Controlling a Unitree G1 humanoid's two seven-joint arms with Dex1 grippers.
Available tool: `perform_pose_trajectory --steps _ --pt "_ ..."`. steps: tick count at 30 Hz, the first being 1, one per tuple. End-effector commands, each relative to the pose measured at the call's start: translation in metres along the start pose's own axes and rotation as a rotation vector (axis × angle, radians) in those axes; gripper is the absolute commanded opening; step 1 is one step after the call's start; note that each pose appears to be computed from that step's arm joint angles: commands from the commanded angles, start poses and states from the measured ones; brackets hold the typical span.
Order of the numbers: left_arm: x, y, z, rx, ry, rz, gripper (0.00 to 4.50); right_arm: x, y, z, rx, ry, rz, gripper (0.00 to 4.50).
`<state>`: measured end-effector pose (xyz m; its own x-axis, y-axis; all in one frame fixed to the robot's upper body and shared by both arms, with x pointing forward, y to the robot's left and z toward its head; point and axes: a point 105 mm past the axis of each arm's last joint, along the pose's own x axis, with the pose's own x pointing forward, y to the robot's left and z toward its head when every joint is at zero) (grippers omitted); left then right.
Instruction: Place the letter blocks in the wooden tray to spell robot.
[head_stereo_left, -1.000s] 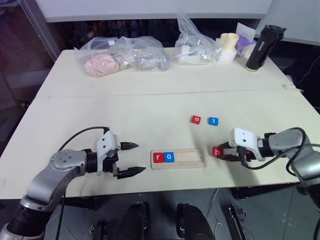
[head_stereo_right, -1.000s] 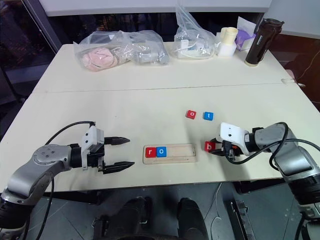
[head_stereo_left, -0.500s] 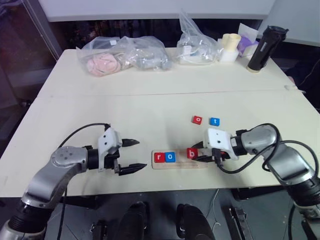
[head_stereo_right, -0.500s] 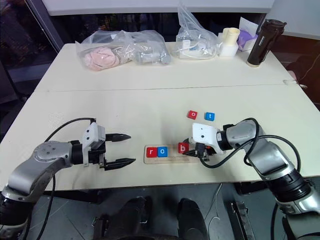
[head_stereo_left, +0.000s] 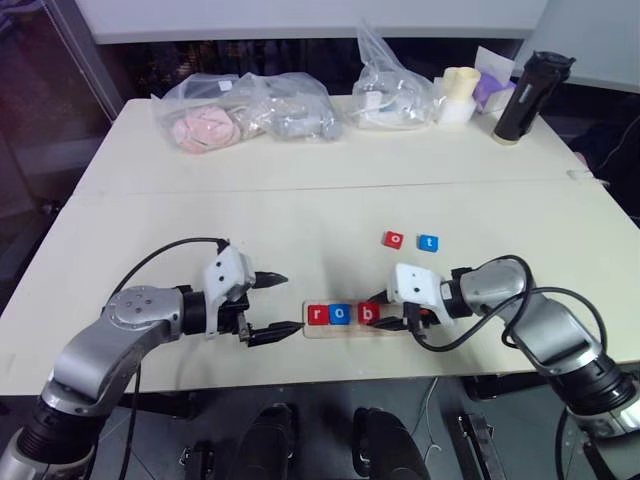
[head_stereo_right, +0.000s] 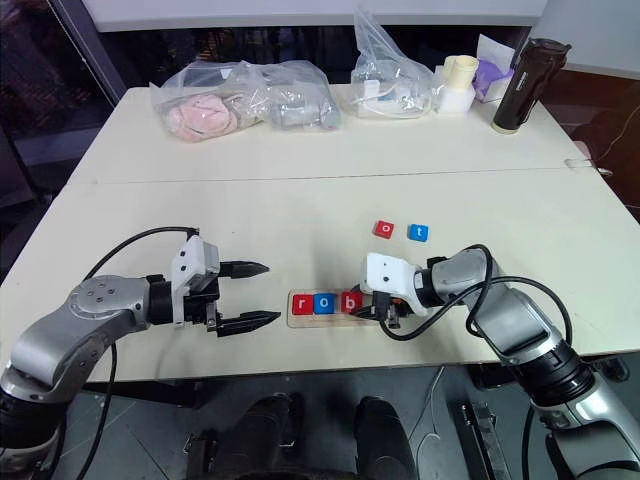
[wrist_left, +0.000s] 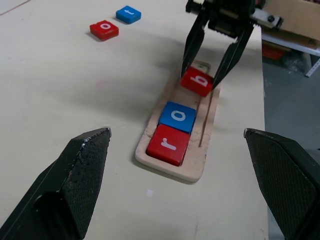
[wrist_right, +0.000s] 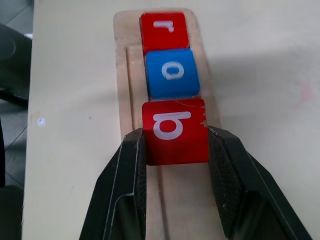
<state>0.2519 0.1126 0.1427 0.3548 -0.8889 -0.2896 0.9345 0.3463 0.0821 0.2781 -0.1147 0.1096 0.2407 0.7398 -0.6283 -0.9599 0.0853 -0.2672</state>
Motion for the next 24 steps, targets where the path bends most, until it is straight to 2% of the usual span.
perform_pose_trajectory --steps 1,24 --pt "0.0006 -0.0075 0.0027 0.044 0.003 -0.026 4.50 0.0007 -0.0057 0.0114 -0.050 -0.020 -0.024 1.12" --pt "-0.0054 -0.0042 -0.0033 0.043 -0.002 -0.007 4.50 0.0094 -0.0054 0.0053 -0.047 -0.005 0.001 1.12"
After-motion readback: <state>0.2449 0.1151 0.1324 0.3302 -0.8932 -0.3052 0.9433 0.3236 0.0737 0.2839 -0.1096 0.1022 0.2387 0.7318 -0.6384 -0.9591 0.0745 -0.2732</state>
